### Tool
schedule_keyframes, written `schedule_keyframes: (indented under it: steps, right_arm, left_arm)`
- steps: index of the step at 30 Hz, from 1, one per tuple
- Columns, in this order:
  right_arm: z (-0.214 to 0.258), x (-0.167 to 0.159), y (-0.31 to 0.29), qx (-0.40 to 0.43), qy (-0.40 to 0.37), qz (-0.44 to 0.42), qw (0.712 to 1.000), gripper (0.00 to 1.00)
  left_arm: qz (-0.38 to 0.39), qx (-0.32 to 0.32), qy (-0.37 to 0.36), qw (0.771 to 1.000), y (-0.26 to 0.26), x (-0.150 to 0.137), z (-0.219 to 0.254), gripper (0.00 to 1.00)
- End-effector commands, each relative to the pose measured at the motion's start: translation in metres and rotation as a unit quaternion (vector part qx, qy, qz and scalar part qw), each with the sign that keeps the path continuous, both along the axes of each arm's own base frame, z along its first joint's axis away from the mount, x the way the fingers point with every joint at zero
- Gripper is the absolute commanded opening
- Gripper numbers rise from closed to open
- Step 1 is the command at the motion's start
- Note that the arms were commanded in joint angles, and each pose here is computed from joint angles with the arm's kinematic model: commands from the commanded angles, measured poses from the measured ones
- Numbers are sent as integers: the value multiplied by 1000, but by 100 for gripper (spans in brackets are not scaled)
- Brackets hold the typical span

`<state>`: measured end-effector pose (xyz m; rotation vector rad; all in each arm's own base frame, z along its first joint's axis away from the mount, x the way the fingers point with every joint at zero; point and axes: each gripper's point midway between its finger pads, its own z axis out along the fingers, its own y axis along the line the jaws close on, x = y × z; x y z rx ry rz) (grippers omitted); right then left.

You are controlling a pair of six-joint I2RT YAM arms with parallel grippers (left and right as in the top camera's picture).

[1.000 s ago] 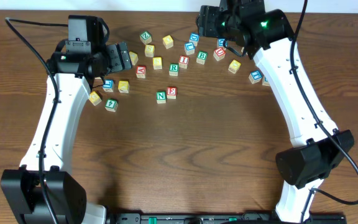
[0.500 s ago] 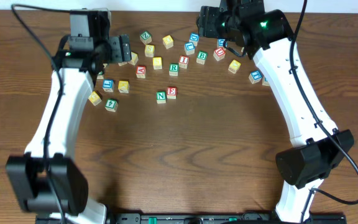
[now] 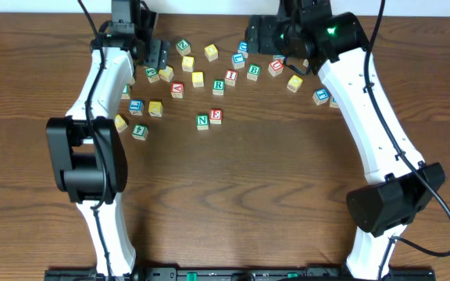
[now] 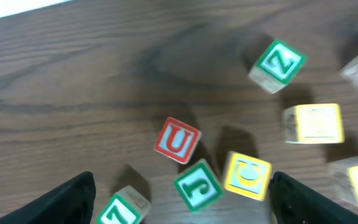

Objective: Spell out NEURIPS
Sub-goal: 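Lower the left gripper onto the red U block and grasp it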

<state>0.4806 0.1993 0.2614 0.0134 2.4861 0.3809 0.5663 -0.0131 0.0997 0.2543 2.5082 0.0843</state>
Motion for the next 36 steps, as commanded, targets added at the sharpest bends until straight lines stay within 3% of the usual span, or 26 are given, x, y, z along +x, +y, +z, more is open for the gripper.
schedule_keyframes:
  steps: [1,12,19,24,36]
  right_arm:
    - [-16,-5,-7,-24,24,-5,999,99]
    - [-19,-9,-9,-29,36,-4,999,99]
    - [-19,-9,-9,-29,36,-4,999,99]
    - [-19,-9,-9,-29,36,-4,999,99]
    - [-19,-9,-9,-29,36,-5,999,99]
  left_arm:
    - [1,22,-5,1000,24,12,-12,84]
    - [-5,14,28,999,22,13,-61,70]
    - [-4,14,22,1000,22,19,-72,69]
    - [-2,11,16,1000,21,21,-71,63]
    - [9,2,31,999,20,16,-76,64]
